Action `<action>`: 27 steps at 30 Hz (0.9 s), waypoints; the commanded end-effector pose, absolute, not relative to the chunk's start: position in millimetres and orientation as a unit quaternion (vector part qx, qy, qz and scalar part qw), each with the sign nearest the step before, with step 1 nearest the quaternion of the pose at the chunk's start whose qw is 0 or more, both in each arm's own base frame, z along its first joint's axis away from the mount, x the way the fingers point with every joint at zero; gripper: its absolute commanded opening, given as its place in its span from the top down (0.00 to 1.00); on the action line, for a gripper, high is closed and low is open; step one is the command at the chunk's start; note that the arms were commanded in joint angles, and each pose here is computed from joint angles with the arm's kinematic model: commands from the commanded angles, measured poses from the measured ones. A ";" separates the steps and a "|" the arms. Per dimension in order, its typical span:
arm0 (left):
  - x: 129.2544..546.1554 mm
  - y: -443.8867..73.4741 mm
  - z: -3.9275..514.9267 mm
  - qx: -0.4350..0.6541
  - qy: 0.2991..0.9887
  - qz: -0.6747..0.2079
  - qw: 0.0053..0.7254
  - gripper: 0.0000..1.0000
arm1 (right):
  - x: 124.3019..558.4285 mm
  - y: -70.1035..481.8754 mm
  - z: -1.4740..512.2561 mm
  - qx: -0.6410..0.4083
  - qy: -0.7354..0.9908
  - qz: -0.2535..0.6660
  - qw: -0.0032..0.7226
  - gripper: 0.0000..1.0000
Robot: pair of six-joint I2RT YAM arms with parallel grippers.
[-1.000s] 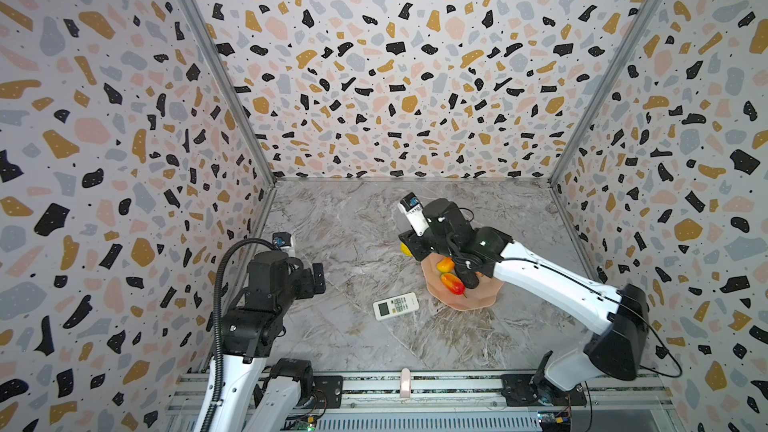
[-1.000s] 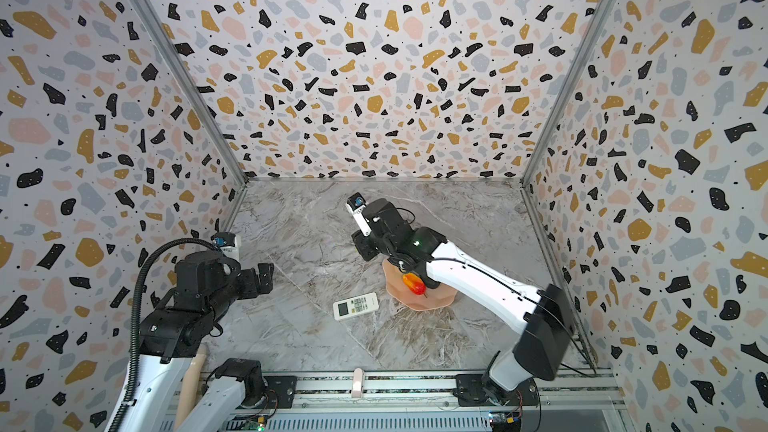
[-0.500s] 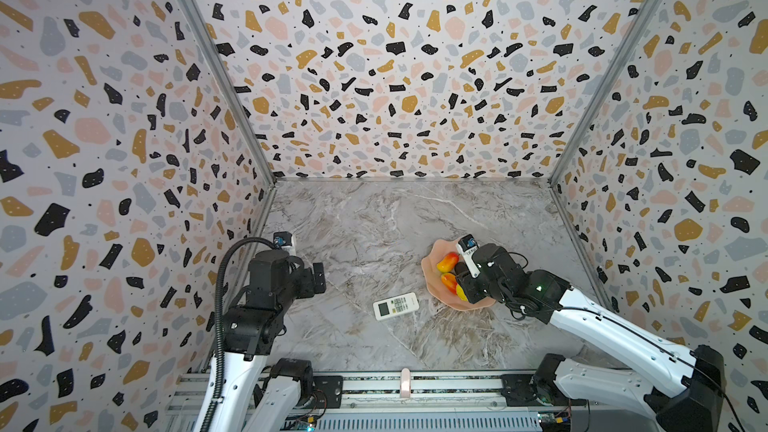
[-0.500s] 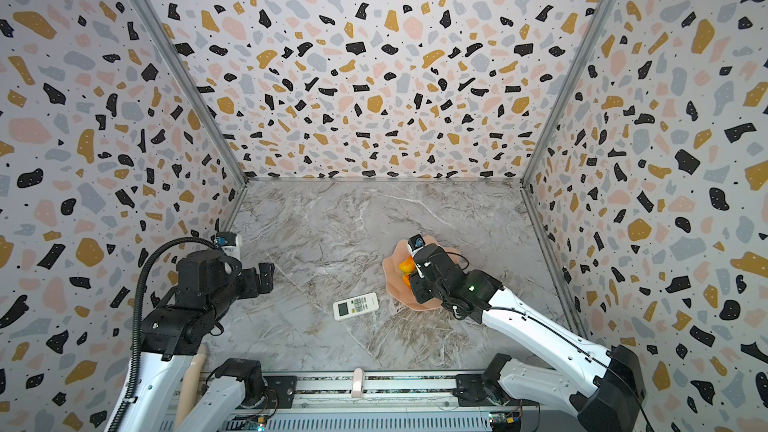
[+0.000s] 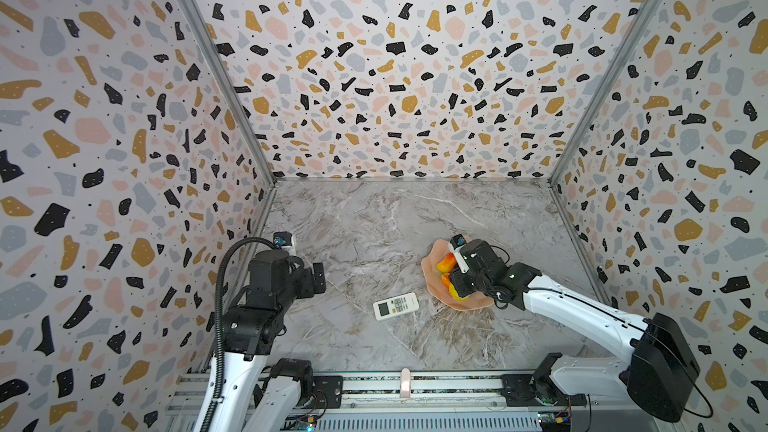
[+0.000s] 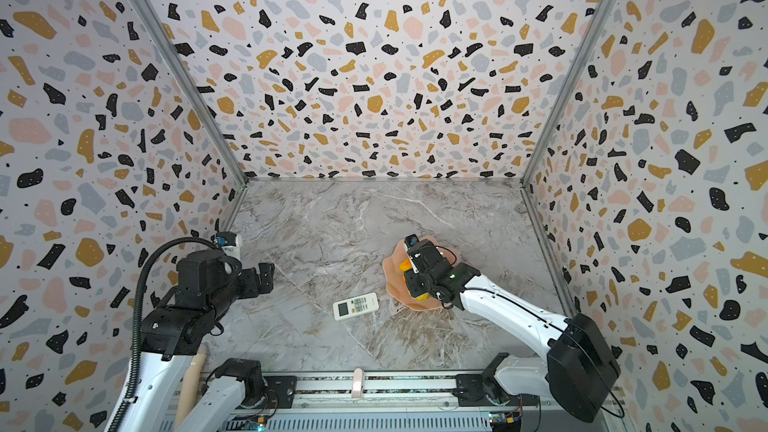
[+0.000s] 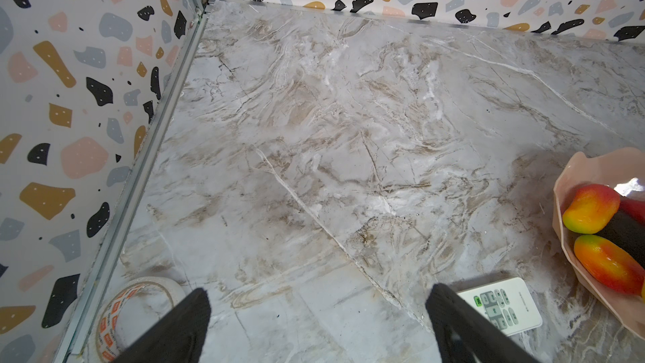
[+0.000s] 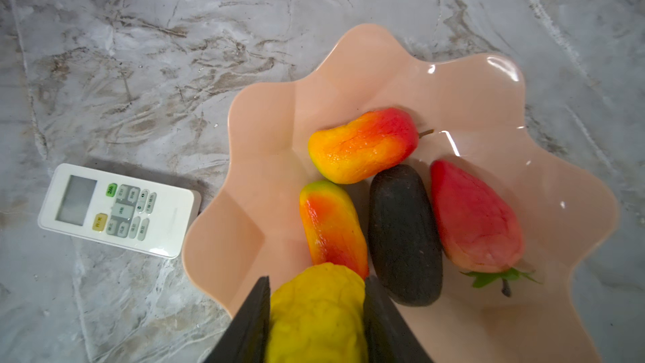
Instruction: Place and organize the fake fruits in the fruit bowl
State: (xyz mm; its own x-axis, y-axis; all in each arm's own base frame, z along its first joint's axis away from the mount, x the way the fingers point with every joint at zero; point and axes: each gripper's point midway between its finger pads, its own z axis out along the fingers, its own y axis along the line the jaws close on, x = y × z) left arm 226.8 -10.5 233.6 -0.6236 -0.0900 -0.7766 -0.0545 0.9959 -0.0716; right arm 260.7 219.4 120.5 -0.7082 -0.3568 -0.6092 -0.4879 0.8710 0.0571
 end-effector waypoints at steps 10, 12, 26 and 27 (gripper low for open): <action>229.4 -13.2 232.0 -0.032 0.901 -0.024 0.432 0.00 | 266.6 238.4 132.9 -0.238 0.902 0.146 0.329 0.73; 229.4 -13.2 232.2 -0.032 0.901 -0.024 0.433 0.00 | 266.9 238.5 132.7 -0.239 0.902 0.146 0.329 0.72; 230.3 -12.9 235.2 -0.032 0.901 -0.023 0.433 0.00 | 268.6 197.9 214.6 -0.222 0.860 0.107 0.447 0.01; 230.9 -12.4 239.8 -0.032 0.899 -0.021 0.436 0.01 | 269.1 188.0 224.6 -0.213 0.853 0.099 0.466 0.01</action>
